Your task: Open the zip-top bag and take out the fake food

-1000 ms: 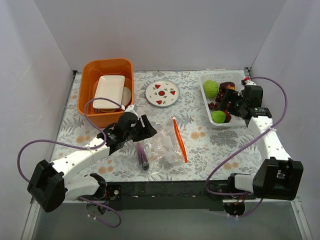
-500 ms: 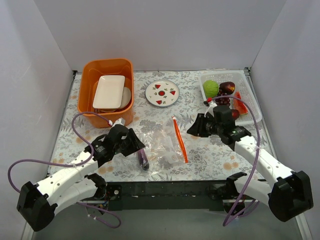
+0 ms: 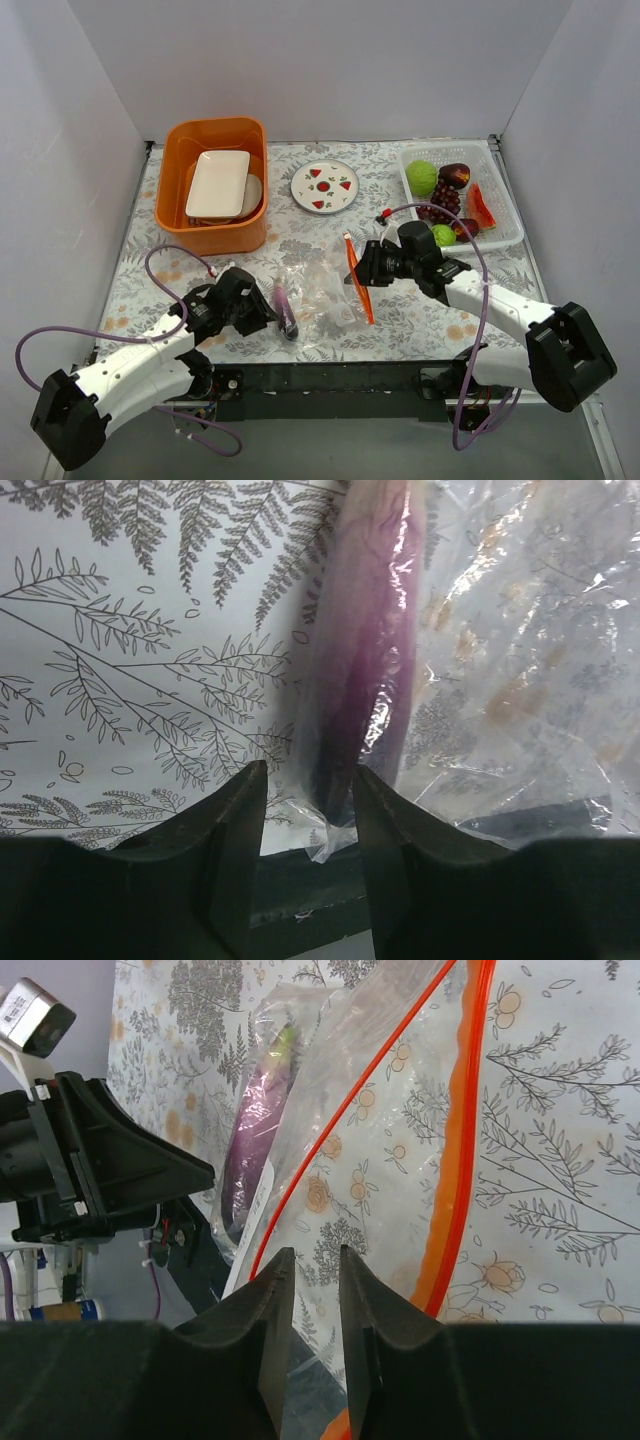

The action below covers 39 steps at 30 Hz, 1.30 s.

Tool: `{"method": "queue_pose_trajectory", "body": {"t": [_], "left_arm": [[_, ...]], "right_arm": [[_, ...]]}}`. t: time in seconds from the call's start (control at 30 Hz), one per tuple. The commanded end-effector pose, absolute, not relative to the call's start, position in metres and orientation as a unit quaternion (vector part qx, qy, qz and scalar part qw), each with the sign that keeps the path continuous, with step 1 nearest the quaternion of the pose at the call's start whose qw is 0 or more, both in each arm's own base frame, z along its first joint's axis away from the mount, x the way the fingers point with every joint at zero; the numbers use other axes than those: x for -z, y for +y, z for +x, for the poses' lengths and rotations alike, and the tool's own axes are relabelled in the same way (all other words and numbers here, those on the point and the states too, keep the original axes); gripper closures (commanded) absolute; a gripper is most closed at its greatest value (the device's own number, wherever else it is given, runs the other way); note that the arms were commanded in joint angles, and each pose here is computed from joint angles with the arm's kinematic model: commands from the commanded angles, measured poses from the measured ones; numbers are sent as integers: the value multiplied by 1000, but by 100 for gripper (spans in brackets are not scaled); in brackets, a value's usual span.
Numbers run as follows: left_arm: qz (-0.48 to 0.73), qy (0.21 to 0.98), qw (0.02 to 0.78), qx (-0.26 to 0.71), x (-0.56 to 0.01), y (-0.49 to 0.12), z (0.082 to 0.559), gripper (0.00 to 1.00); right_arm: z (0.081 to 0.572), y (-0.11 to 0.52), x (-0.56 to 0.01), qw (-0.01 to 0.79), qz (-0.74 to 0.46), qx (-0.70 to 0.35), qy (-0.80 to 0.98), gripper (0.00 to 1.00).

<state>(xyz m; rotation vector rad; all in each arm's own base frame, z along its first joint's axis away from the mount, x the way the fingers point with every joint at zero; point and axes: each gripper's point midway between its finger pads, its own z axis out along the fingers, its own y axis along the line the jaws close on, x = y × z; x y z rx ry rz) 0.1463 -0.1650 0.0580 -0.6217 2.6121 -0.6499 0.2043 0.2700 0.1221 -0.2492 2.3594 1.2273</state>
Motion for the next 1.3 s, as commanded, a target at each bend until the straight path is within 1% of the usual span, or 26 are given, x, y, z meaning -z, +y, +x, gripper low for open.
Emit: {"method": "queue_pose_trajectory", "body": {"t": [0.0,0.17,0.37,0.57,0.63,0.7,0.8,0.87,0.93,0.97,1.03,1.07,1.27], "left_arm": [[-237,922,183,246,-54,-168,146,62],[-232,915,173,281,-50,-180,145,63],[-233,913,172,286,-43,-182,145,65],[-229,911,176,296,-41,-187,150,78],[-226,911,176,297,-40,-189,151,80],[-222,912,179,295,-39,-190,154,86],[-215,916,184,285,-36,-188,156,90],[-209,917,187,285,-36,-189,157,90],[-208,920,179,279,-29,-189,155,91],[-207,920,178,281,-28,-190,156,91],[-207,923,170,277,-22,-190,154,93],[-206,922,172,278,-22,-191,155,93],[-193,927,174,270,-20,-192,158,94]], "right_arm": [[198,287,-123,225,-102,-477,843,69],[186,296,-100,197,-108,-472,852,69],[177,306,-83,177,-117,-467,859,69],[169,314,-66,157,-126,-460,865,69],[166,315,-56,148,-125,-453,870,69],[163,316,-50,140,-127,-453,871,69],[162,316,-48,142,-127,-453,871,68],[160,317,-47,140,-130,-458,868,65],[158,322,-46,133,-133,-471,862,64],[156,324,-46,131,-135,-475,859,60],[154,332,-49,127,-137,-495,849,59],[150,335,-50,123,-139,-502,845,55],[140,362,-57,111,-168,-528,825,46]]}}
